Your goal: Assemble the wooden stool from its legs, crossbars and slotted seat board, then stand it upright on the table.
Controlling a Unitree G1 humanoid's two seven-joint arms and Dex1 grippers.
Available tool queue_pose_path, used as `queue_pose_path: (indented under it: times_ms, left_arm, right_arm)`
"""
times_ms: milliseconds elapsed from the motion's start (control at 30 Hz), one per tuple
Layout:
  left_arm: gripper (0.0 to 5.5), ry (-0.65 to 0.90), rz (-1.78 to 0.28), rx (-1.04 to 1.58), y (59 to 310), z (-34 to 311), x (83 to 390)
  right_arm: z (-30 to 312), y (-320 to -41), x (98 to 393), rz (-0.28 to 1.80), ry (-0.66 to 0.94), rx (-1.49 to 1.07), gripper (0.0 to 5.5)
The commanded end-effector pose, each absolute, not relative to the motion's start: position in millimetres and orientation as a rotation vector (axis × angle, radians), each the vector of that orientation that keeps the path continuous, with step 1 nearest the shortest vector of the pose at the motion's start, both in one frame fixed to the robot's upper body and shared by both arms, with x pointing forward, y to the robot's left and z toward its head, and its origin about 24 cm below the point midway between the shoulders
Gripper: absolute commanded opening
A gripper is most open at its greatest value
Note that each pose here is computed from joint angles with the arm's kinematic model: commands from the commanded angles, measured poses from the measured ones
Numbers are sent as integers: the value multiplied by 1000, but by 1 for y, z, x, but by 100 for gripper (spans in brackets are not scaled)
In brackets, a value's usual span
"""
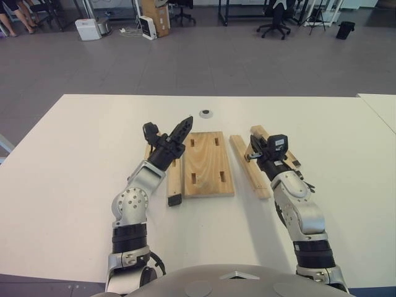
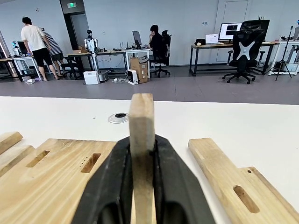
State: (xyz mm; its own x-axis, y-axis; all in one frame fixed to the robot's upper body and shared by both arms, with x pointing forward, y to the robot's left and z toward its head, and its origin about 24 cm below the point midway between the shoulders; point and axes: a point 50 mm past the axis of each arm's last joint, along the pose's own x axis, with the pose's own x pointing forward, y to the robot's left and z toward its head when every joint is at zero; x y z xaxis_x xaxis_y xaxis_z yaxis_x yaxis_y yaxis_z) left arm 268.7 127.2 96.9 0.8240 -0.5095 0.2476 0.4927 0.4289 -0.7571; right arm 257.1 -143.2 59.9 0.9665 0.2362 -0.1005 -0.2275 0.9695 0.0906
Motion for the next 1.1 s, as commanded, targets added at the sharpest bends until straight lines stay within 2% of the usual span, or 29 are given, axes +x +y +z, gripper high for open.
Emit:
queue_pose_path:
  times_ms: [33, 467, 500, 667, 900, 1100]
  left_arm:
    - [163, 32, -640, -923, 125, 98, 266]
    - [163, 28, -625, -929, 125, 96, 265]
    - [163, 28, -624, -930, 125, 96, 265]
    - [163, 27, -620, -930, 124, 95, 264]
    - [163, 28, -625, -933, 123, 94, 264]
    - [163, 31, -615, -931, 123, 92, 262]
  right_arm:
    - [-8, -151, 228, 214, 523, 54, 40]
    - [-9, -151, 225, 228, 532, 35, 40]
    - [-9, -151, 225, 225, 529, 36, 69]
    - [-4, -154, 228, 222, 511, 22, 145]
    - [15, -155, 230, 249, 471, 12, 264]
    - [40, -166, 231, 292, 451, -44, 388]
